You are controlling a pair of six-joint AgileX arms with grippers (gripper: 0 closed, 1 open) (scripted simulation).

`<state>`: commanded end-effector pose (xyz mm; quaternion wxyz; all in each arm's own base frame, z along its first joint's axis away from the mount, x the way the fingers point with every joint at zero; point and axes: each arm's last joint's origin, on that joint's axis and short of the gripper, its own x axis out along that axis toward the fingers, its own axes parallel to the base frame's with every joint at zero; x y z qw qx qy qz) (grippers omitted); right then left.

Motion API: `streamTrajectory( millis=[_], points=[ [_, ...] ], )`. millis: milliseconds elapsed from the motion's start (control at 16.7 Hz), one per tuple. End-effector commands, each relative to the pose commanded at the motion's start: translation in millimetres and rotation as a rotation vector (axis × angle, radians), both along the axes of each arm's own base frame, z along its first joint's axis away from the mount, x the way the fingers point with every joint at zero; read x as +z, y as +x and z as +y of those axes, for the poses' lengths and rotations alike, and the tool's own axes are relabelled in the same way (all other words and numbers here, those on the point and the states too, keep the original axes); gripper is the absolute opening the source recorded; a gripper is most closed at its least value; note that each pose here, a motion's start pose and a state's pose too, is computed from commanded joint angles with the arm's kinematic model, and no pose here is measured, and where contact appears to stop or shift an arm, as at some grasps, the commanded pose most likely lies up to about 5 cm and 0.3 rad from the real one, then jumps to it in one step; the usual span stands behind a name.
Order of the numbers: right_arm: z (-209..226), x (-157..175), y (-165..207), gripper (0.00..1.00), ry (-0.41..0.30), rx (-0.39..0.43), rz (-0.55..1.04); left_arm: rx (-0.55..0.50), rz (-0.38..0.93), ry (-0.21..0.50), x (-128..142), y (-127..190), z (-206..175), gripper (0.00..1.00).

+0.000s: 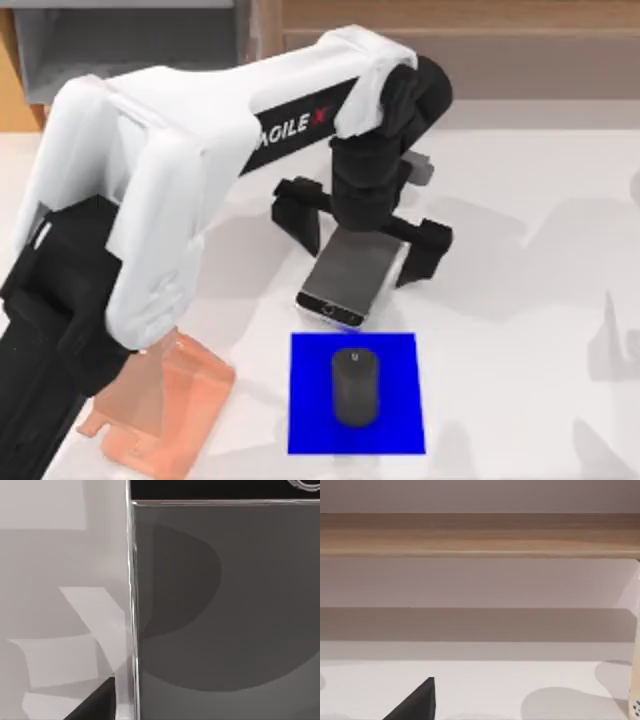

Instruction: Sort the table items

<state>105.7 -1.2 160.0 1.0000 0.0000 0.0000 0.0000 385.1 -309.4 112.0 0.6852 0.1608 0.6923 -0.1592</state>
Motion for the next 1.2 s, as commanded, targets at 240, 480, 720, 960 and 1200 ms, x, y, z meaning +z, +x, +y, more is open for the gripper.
streamTrajectory(
  millis=[240, 480, 720, 960, 1200],
  points=[
    [0.0, 0.0, 0.0, 1.0, 0.0, 0.0, 0.0, 0.0, 0.0, 0.0, -3.3, -0.3, 0.4, 1.0],
    [0.0, 0.0, 0.0, 1.0, 0.0, 0.0, 0.0, 0.0, 0.0, 0.0, -3.3, -0.3, 0.4, 0.77],
    [0.0, 0.0, 0.0, 1.0, 0.0, 0.0, 0.0, 0.0, 0.0, 0.0, -3.3, -0.3, 0.4, 0.47],
    [0.0, 0.0, 0.0, 1.0, 0.0, 0.0, 0.0, 0.0, 0.0, 0.0, -3.3, -0.3, 0.4, 0.17],
    [0.0, 0.0, 0.0, 1.0, 0.0, 0.0, 0.0, 0.0, 0.0, 0.0, -3.3, -0.3, 0.4, 0.0]
  ],
)
